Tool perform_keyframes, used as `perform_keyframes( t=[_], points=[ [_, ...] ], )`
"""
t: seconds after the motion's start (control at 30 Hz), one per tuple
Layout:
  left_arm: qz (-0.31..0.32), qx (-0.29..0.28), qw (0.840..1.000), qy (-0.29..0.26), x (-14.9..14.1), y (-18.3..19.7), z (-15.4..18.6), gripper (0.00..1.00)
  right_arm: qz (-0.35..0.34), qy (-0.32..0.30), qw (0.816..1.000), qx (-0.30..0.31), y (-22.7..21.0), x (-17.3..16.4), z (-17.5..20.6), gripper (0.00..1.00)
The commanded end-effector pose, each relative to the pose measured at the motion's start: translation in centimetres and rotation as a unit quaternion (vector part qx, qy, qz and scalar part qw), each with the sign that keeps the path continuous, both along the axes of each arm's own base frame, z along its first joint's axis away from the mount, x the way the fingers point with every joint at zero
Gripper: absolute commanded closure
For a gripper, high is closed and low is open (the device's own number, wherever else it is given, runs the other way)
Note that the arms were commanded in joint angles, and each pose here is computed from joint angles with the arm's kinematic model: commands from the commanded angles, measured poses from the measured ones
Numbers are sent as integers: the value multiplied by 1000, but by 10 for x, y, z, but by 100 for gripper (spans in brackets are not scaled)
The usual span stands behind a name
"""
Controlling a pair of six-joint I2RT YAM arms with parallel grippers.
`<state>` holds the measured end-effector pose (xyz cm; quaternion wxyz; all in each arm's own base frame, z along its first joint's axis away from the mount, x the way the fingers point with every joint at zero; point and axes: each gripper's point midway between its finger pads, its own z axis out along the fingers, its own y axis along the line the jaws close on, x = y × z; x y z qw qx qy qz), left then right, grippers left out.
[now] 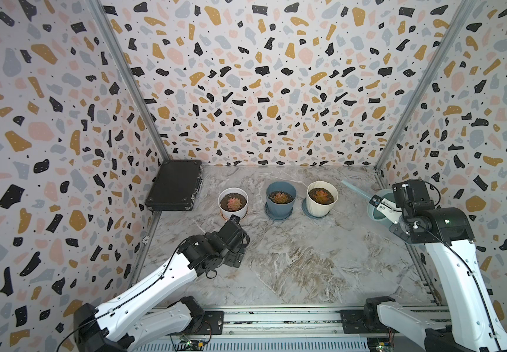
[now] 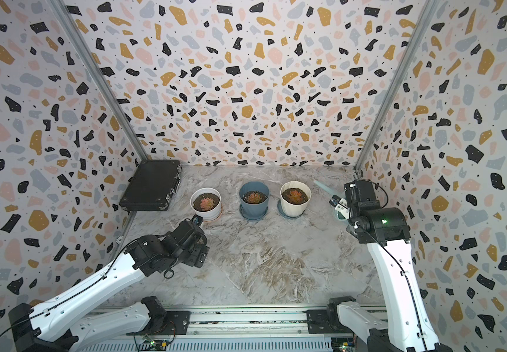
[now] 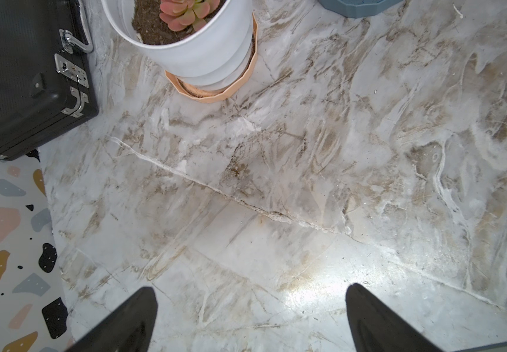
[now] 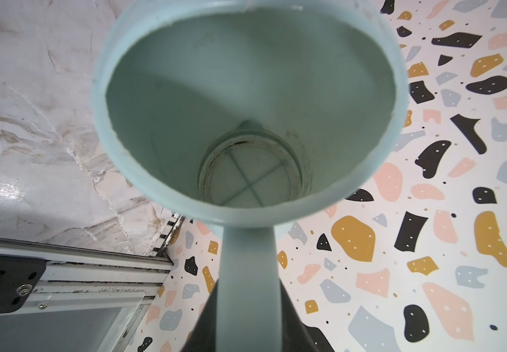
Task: Water the succulent around the soil edge
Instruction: Water the soil of the potted plant with water.
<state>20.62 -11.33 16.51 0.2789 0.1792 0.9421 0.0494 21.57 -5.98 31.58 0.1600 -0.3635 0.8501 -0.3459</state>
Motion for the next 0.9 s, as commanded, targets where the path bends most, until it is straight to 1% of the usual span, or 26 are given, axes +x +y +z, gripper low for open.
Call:
perform_keyframes(
  t=[0.0,0.23,0.4,0.87],
  points=[
    [-4,3,1000,-16,6,-3,6,1,1,-32,999,-7,-1,-5,13,100],
    [-3,6,1000,-17,7,-2,7,1,9,-11,1000,2,4,-20,-2,100],
    [-1,7,1000,-15,7,-2,6,1,7,0,1000,-1,3,-24,-9,100],
    [-4,11,1000,-15,7,-2,7,0,8,11,1000,-11,3,-18,-16,100]
  ],
)
